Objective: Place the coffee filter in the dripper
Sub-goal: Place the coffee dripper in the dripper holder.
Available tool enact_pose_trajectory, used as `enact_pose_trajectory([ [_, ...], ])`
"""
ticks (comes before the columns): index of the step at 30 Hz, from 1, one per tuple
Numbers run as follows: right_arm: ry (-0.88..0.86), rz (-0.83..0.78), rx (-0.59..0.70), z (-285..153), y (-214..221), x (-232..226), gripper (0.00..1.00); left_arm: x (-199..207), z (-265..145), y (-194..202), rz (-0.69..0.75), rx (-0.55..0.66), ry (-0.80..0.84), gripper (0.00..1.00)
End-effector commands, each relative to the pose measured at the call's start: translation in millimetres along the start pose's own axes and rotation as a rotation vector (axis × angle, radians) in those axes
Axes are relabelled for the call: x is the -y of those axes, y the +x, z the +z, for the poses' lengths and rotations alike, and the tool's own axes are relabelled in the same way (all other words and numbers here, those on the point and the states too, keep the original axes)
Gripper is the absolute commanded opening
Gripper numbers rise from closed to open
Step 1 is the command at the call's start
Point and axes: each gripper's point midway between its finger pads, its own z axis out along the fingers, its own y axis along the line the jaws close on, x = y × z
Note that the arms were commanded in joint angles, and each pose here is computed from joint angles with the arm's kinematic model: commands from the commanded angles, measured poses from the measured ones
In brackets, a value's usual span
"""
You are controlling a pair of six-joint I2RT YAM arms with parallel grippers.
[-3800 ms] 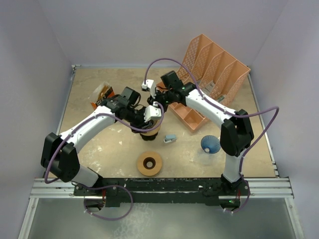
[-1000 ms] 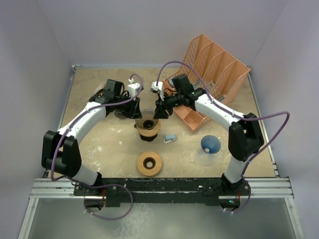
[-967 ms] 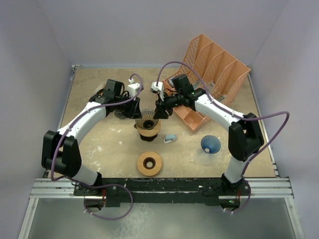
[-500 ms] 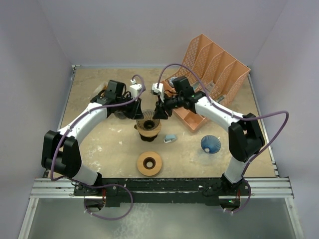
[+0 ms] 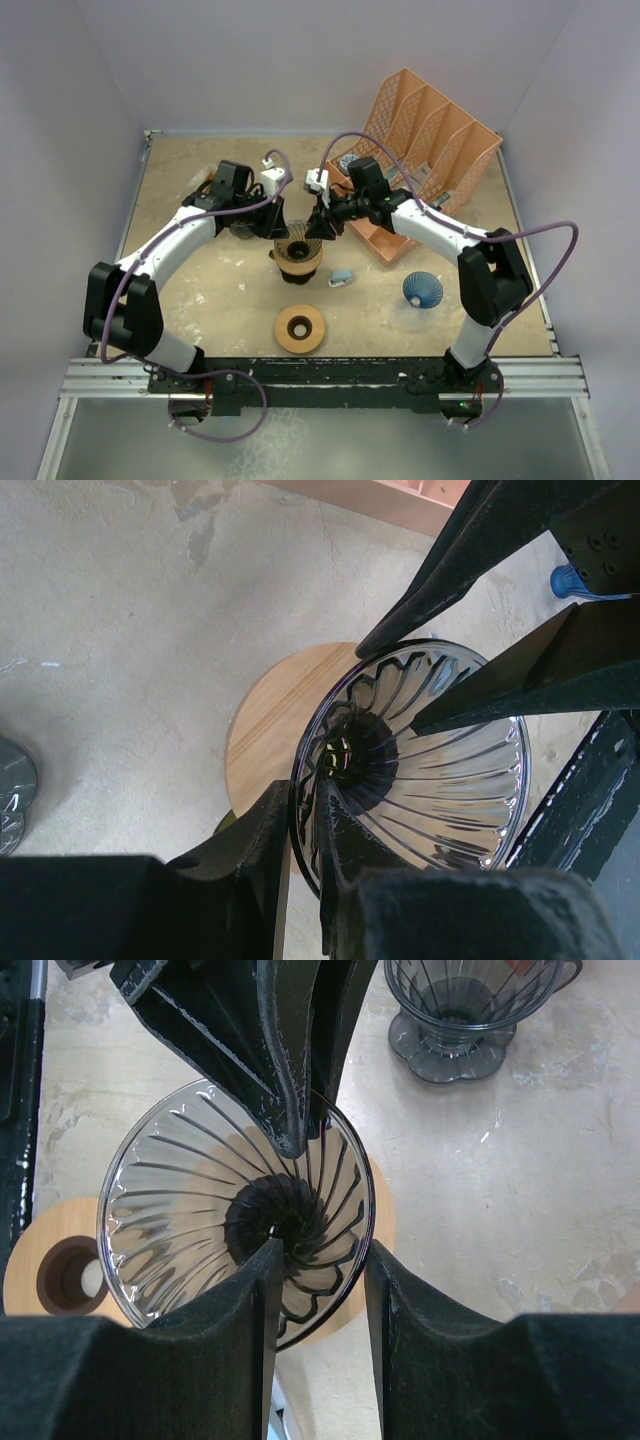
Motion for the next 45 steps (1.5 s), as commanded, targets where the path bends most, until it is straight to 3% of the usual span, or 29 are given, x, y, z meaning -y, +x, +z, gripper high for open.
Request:
enact_pose_trajectory([
  [1,-0.028,0.07,-0.148,4,59,-11,0.38,-12,4,21,-0.002,-0.075,-0.052,0.12],
  [13,-0.048,0.028,-0.074,-6,-6,-4,0.51,-5,-6,-2,0.038,-0.045,-0.033,0.16],
  [31,0.007,-0.035,0.014,-32,-60,6,0.63,17,-29,-55,0.093,0.057,0.017,0.48],
  [37,0.07,-0.065,0.071,-64,-73,16,0.65,9,-51,-64,0.135,0.1,-0.088,0.53],
  [45,0.209,-0.09,0.118,-124,-64,46,0.66,-45,-106,-84,0.099,0.21,-0.401,0.55],
])
